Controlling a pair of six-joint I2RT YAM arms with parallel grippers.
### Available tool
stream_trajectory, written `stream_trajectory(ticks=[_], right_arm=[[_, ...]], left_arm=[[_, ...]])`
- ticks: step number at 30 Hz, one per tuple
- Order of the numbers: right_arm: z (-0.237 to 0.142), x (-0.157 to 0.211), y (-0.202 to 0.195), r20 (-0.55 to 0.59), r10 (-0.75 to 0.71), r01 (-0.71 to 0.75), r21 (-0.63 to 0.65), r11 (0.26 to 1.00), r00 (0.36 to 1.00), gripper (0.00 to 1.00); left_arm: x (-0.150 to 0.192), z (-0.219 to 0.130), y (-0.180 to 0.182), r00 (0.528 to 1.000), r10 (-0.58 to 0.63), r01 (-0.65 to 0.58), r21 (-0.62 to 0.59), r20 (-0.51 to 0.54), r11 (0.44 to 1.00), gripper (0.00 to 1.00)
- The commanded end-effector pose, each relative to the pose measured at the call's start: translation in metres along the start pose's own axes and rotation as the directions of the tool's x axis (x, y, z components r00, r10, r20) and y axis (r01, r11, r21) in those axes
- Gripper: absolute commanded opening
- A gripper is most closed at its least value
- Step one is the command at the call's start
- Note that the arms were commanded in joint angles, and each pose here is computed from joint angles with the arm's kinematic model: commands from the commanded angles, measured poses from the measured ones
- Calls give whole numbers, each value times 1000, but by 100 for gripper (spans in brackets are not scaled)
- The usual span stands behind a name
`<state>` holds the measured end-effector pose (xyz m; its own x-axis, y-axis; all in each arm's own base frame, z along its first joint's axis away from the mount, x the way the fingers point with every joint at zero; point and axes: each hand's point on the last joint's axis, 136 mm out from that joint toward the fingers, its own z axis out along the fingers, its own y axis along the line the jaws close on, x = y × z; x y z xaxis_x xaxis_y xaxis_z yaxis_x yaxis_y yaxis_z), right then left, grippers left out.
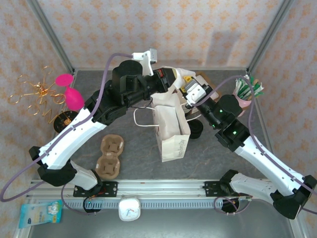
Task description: Pack the takeout coffee
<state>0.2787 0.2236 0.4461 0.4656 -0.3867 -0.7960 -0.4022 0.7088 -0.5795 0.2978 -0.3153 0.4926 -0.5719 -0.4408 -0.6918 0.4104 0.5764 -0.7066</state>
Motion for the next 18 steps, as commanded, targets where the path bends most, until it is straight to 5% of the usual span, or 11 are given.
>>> stream_trajectory(ticks=[1,4,9,12,18], right_arm=[[-3,-26,-18,68,-5,1,50,999,998,1],[-2,-30,-18,77,32,-34,31,999,997,0],[8,-33,-29,5,206,-206,33,978,979,0],[14,-23,-26,-61,285,-283,30,959,957,0],[21,-15,-25,-159,408,-408,32,912,899,0]], left_arm=[[-15,-12,-10,998,-21,19,37,53,999,0],[-17,-14,-10,998,-16,14,36,58,999,0],[-31,-28,-10,994,55,-58,30,97,998,51],[-42,-45,-8,975,175,-176,-5,137,984,66],[-39,-83,6,919,354,-351,-50,173,935,77]])
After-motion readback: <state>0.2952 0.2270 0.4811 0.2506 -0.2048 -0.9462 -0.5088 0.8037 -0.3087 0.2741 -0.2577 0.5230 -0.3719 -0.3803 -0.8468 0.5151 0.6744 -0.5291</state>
